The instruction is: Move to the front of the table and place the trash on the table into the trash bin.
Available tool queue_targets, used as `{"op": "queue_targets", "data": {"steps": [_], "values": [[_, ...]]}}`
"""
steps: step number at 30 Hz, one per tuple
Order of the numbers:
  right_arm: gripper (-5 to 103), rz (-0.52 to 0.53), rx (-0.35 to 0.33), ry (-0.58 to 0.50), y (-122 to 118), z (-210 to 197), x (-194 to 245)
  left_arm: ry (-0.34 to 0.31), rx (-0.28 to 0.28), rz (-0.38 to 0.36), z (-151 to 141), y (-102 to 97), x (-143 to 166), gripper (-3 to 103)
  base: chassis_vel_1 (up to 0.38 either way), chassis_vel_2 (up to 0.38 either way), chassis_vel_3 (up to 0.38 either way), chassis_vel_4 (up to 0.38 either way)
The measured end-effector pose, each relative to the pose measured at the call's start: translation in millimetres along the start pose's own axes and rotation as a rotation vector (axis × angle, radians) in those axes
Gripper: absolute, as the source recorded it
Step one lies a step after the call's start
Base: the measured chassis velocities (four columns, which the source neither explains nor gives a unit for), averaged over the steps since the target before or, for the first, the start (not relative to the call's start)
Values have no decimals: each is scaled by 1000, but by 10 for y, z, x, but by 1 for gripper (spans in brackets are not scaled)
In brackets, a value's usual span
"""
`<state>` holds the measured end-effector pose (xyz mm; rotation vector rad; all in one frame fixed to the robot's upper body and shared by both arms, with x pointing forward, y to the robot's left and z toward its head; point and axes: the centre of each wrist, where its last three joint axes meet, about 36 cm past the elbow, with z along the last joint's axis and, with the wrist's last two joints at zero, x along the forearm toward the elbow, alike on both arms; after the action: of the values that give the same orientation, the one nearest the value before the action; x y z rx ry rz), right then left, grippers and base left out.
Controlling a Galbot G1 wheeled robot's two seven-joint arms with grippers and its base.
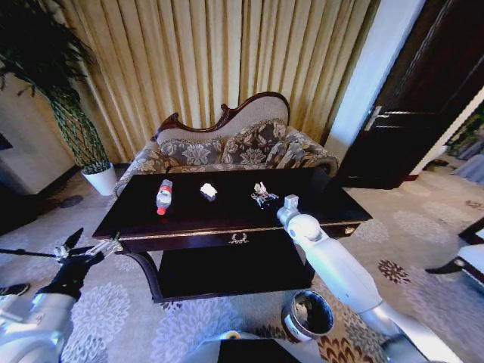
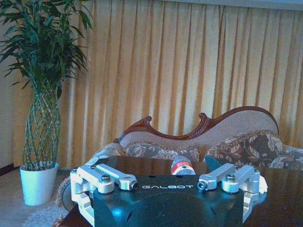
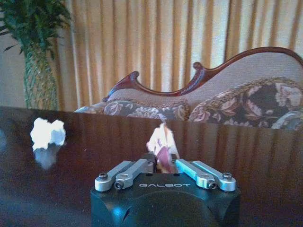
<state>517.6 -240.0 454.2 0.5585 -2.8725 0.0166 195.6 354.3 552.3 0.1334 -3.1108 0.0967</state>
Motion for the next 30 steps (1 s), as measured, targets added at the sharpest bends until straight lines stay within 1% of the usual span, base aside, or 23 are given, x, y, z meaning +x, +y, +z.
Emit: {"op": "queue_targets", "data": {"steps": [1, 2, 4, 5, 8, 9, 13, 14, 16, 17, 20, 22, 24, 25, 28, 30], "values": [[12, 0, 0, 0, 0, 0, 0, 0, 0, 0, 0, 0, 0, 100, 0, 0, 0, 0], [6, 7, -8, -6, 0, -16, 16, 0, 0, 1, 0, -1, -2, 100, 0, 0, 0, 0], [1, 43, -36, -39, -17, -100, 99, -1, 2, 6, 1, -7, -8, 100, 0, 0, 0, 0], [1, 43, -36, -39, -17, -100, 99, -1, 2, 6, 1, -7, -8, 100, 0, 0, 0, 0], [0, 123, -48, -111, -136, -244, 272, -5, 2, 14, -4, -14, -23, 100, 0, 0, 0, 0], [0, 123, -48, -111, -136, -244, 272, -5, 2, 14, -4, -14, -23, 100, 0, 0, 0, 0], [0, 244, -33, -179, -338, -370, 505, -22, 3, 17, -9, -17, -34, 100, 0, 0, 0, 0], [0, 244, -33, -179, -338, -370, 505, -22, 3, 17, -9, -17, -34, 100, 0, 0, 0, 0], [0, 275, -26, -194, -404, -411, 628, -26, 4, 15, -12, -17, -38, 100, 0, 0, 0, 0], [0, 284, -26, -198, -428, -438, 766, -30, 5, 8, -18, -18, -45, 100, 0, 0, 0, 0], [0, 283, -36, -194, -421, -461, 948, -33, 3, -1, -35, -16, -65, 100, 0, 0, 0, 0], [0, 279, -45, -183, -355, -458, 1229, -38, 9, -4, -63, -15, -94, 100, 0, 0, 0, 0], [0, 280, -44, -179, -315, -457, 1397, -42, 13, -3, -78, -14, -110, 100, 0, 0, 0, 0], [0, 280, -44, -179, -315, -457, 1397, -42, 13, -3, -78, -14, -110, 100, 0, 0, 0, 0], [0, 298, -45, -181, -241, -468, 1750, -42, 24, 1, -98, -6, -121, 100, 0, 0, 0, 0], [0, 304, -45, -183, -222, -472, 1826, -41, 25, 3, -100, -5, -122, 100, 0, 0, 0, 0]]}}
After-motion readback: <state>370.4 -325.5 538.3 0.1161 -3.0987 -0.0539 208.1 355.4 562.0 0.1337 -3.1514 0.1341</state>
